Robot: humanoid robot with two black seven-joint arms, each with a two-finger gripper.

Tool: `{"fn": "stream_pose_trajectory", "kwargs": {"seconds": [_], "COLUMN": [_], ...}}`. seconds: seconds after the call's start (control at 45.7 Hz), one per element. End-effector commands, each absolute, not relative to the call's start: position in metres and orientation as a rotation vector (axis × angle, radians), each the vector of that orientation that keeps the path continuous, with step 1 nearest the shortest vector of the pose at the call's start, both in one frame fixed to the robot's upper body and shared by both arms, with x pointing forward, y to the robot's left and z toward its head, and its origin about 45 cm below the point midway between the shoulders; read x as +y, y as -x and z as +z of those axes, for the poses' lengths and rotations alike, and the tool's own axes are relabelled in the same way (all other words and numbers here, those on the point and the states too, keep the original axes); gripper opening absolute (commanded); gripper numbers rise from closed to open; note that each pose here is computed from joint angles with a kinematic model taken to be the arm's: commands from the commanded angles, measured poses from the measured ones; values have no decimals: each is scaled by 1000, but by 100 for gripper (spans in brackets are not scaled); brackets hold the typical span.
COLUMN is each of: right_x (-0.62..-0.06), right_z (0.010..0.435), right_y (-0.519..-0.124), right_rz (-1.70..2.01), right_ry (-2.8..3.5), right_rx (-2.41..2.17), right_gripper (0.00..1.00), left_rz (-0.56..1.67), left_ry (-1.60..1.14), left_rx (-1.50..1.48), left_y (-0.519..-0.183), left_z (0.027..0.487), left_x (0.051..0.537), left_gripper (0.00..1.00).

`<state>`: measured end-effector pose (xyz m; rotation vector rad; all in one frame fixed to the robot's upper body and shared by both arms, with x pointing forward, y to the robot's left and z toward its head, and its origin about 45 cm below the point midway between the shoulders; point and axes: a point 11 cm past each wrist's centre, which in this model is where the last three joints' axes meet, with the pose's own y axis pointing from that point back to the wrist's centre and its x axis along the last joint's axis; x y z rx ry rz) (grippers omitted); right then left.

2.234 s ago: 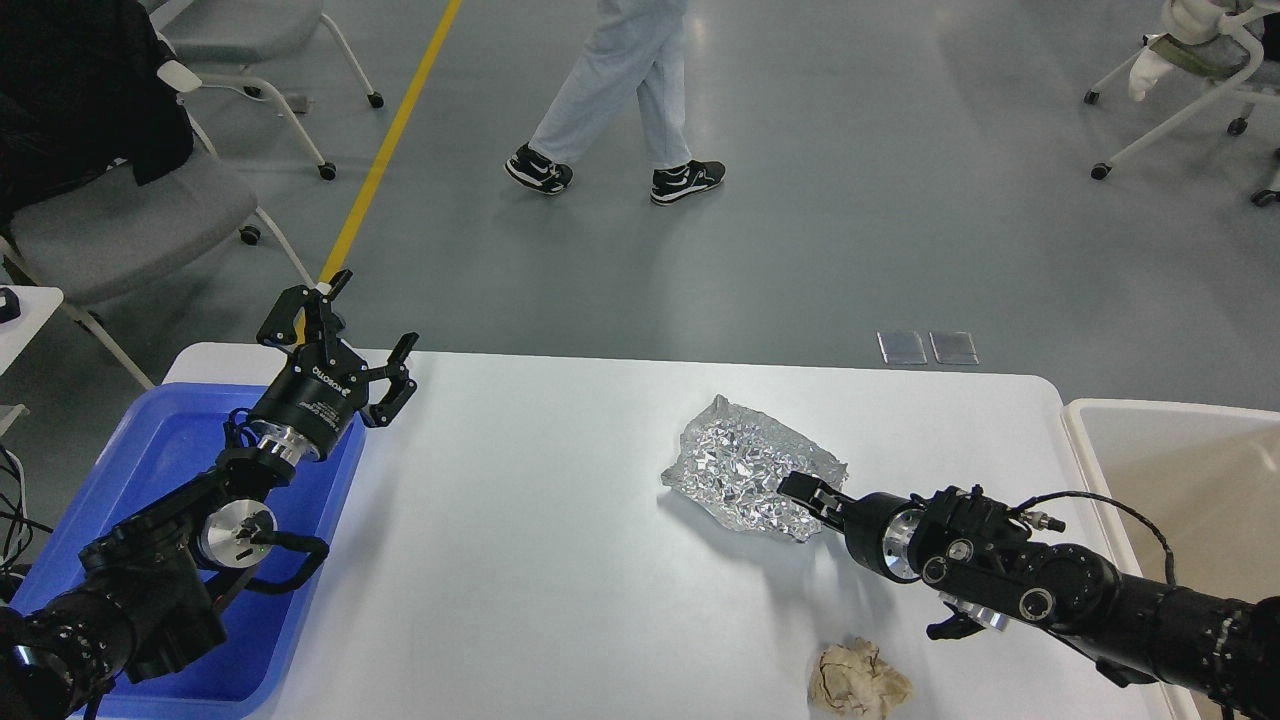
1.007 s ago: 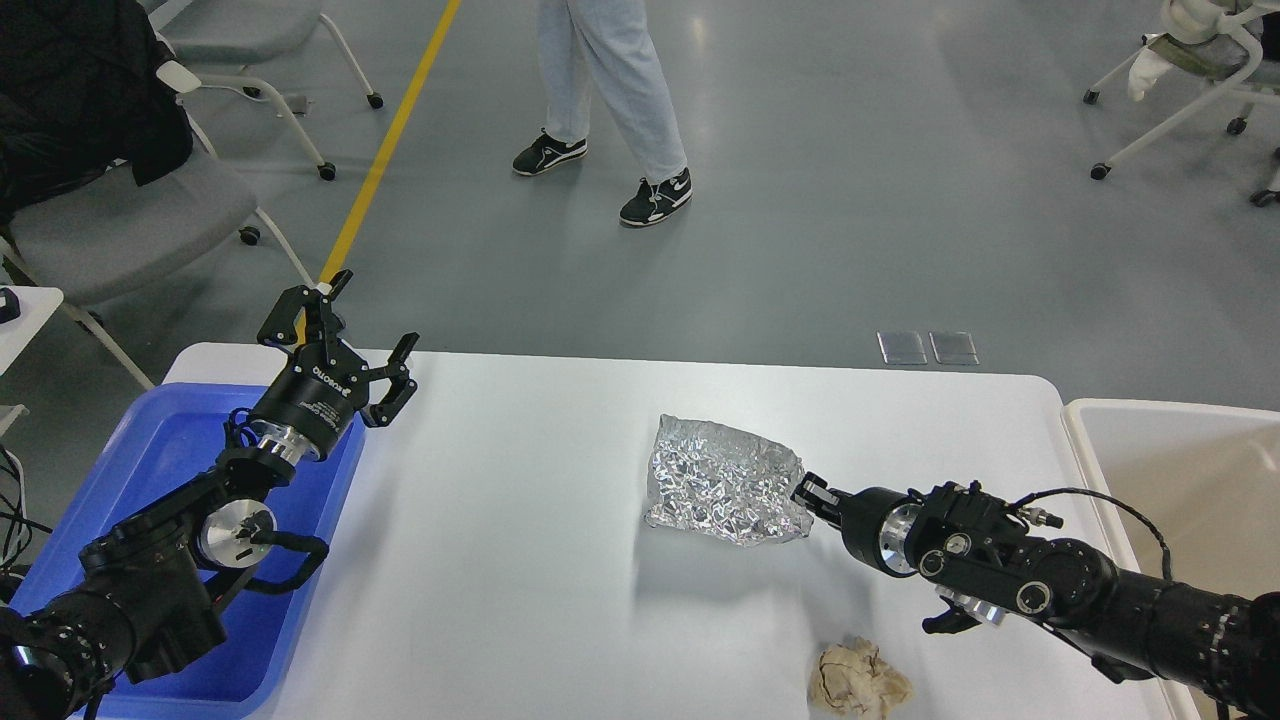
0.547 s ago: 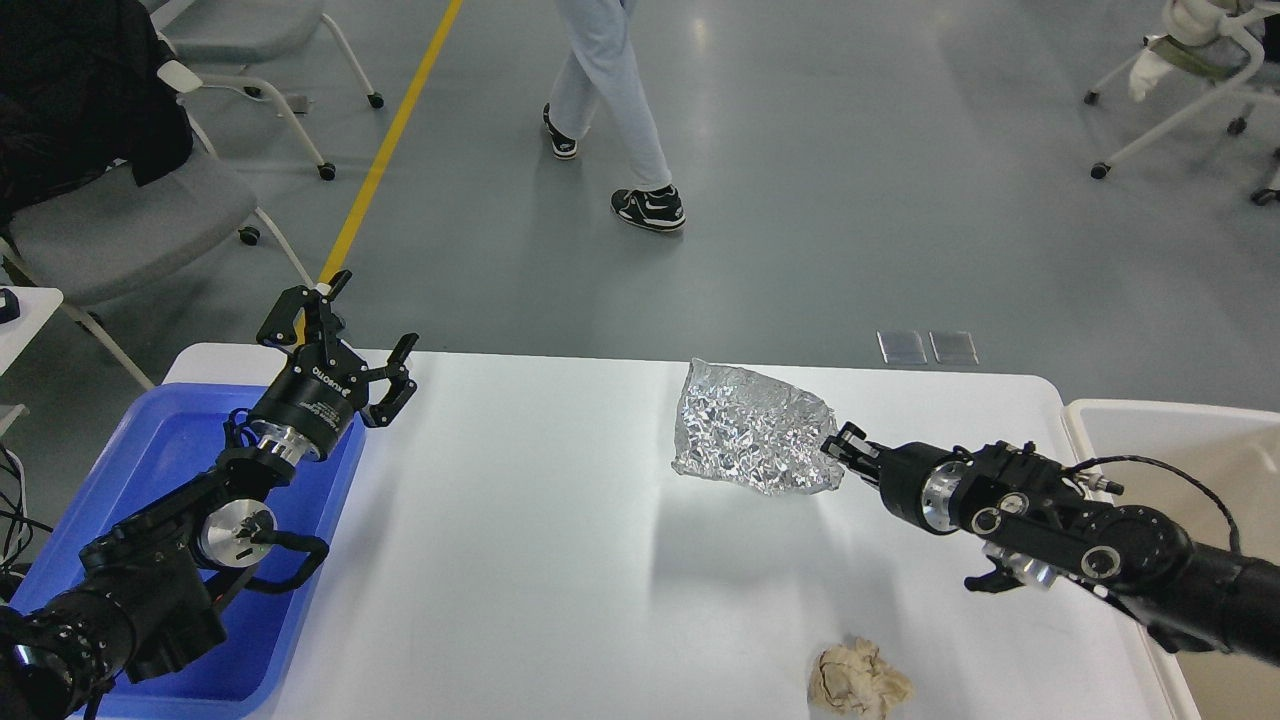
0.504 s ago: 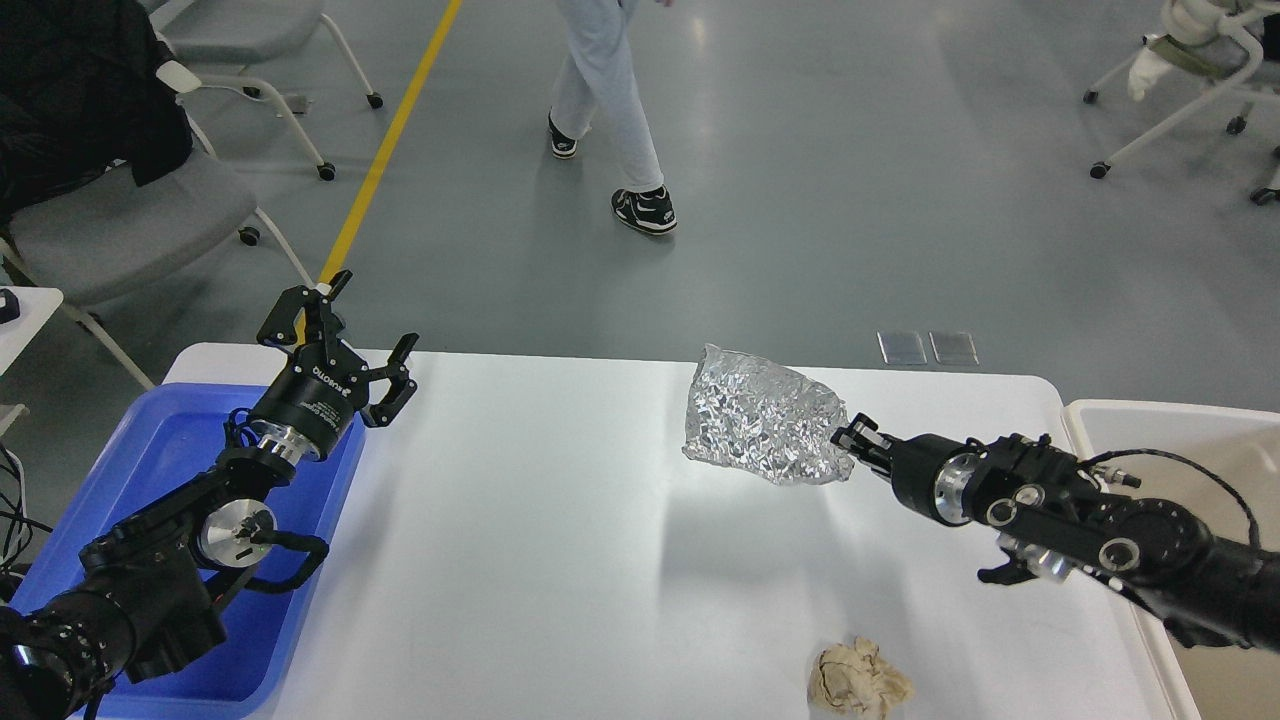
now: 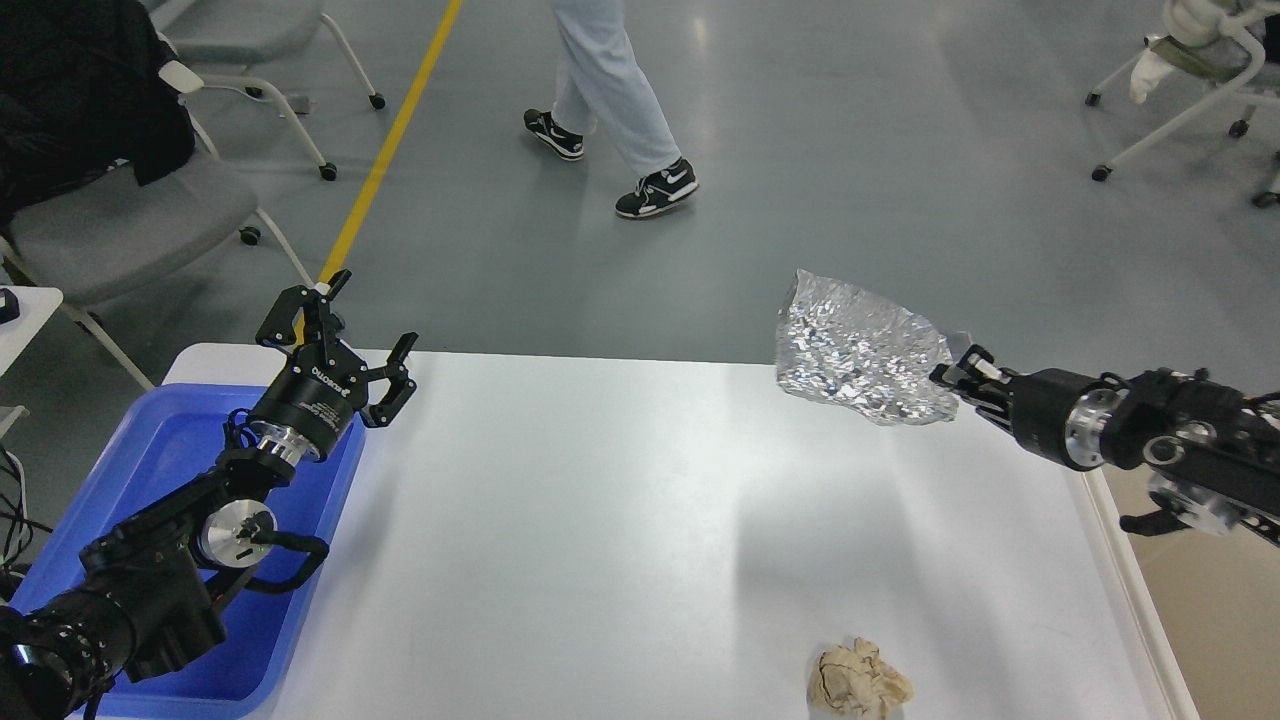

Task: Tidy desktop
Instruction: 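Lift the foil ball with the right gripper and carry it over the beige bin, then open the right gripper to drop the foil ball into the beige bin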

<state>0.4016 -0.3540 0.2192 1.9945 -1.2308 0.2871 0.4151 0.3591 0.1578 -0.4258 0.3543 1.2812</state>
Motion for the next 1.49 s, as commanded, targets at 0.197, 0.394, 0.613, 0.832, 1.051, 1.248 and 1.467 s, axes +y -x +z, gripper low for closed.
{"fn": "stream_pose_trajectory", "kwargs": {"seconds": [0.197, 0.394, 0.613, 0.832, 1.051, 1.248, 1.467], "right_x": [-482, -551, -595, -627, -642, -640, -630], "right_z": [272, 252, 221, 191, 152, 115, 89], "right_y": [-397, -394, -377, -342, -293, -258, -241], "right_rz": [220, 79, -58, -192, -338, -445, -511], "right_ry": [-1753, -1540, -1329, -1134, -1013, -959, -932], "right_rx": [-1477, -1686, -1869, -2002, -2058, -2059, -2055], "right_gripper": [0, 0, 0, 0, 0, 0, 0], "left_rz": [1281, 1281, 1281, 1281, 1280, 1281, 1281], "left_ry": [427, 427, 427, 427, 428, 427, 427], "left_rx": [354, 354, 354, 354, 354, 354, 354], "left_y": [-415, -415, -415, -415, -415, -415, -415], "left_z": [158, 158, 158, 158, 158, 158, 158], "left_x": [359, 359, 359, 359, 359, 359, 359], "left_gripper": [100, 100, 100, 100, 100, 100, 100]}}
